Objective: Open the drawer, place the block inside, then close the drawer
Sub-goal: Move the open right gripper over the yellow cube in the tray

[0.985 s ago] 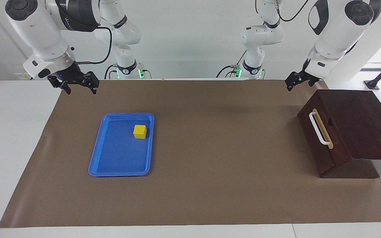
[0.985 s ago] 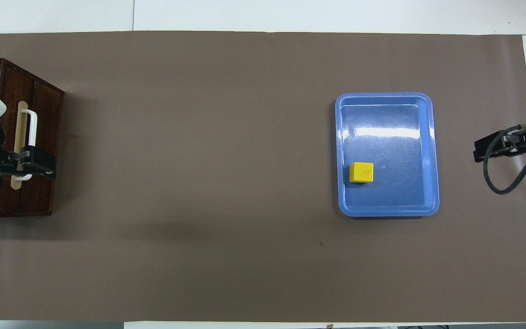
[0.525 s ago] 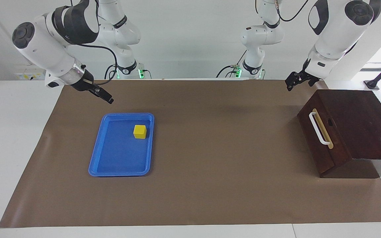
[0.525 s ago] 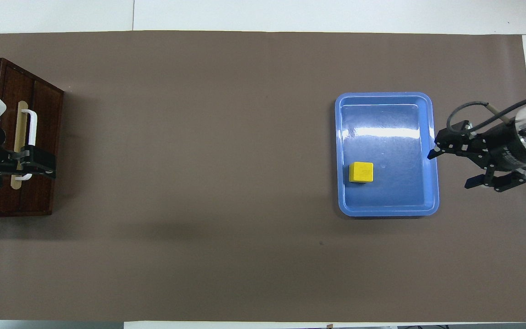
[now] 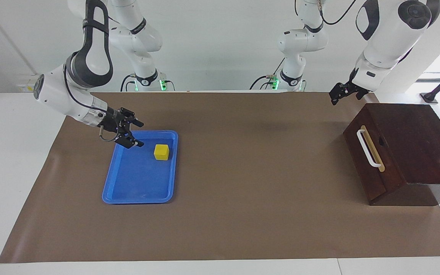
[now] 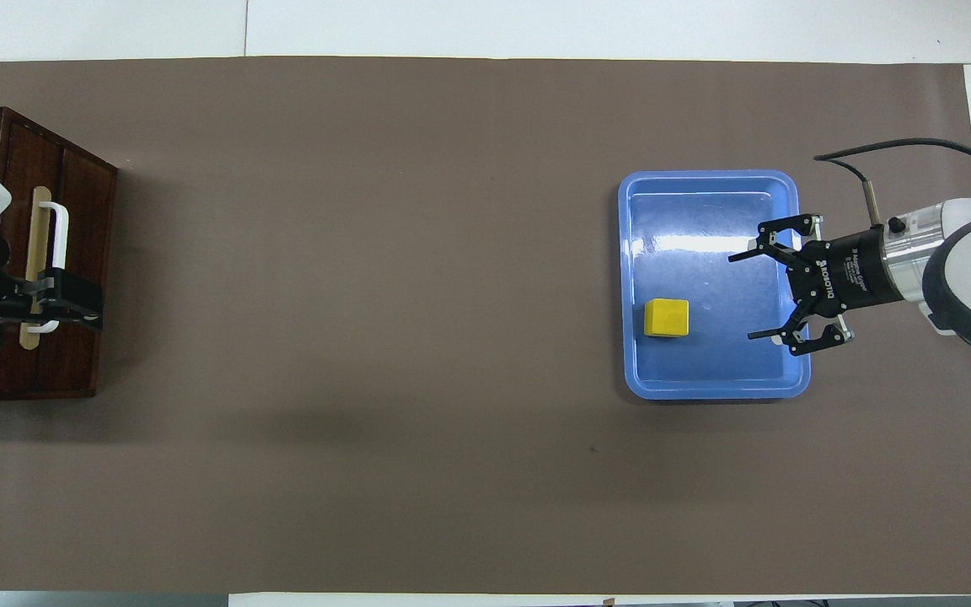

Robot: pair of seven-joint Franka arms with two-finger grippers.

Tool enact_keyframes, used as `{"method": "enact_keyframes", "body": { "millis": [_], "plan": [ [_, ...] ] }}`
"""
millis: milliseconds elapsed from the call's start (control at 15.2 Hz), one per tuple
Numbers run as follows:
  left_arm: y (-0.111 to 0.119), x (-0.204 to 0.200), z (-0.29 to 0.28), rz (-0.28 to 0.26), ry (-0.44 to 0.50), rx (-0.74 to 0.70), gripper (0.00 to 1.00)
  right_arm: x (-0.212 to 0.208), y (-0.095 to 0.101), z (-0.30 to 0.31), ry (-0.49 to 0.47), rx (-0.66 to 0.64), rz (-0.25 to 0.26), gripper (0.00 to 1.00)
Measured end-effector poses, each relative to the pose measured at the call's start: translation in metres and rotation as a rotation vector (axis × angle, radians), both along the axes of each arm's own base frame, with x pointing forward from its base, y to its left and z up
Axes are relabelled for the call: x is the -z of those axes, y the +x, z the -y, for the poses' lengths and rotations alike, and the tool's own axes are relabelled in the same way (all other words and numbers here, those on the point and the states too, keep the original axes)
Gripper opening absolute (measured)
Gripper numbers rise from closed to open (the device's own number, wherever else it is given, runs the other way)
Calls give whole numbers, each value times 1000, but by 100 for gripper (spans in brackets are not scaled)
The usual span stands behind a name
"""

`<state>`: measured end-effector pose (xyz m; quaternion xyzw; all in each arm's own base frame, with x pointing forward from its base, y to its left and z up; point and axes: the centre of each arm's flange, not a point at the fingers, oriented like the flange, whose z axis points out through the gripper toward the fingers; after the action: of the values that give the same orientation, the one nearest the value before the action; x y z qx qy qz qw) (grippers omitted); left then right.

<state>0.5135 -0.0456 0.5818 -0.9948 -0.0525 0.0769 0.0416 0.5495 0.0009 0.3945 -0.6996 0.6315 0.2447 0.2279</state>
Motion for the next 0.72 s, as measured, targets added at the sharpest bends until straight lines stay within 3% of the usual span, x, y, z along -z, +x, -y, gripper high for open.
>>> {"method": "enact_keyframes", "body": {
  "millis": [394,722],
  "plan": [
    [0,0,0,0,0,0,100,63,1,-2,58,72,-109,100],
    [0,0,0,0,0,0,100,92,6,-7,105,104,-117,100]
  ]
}}
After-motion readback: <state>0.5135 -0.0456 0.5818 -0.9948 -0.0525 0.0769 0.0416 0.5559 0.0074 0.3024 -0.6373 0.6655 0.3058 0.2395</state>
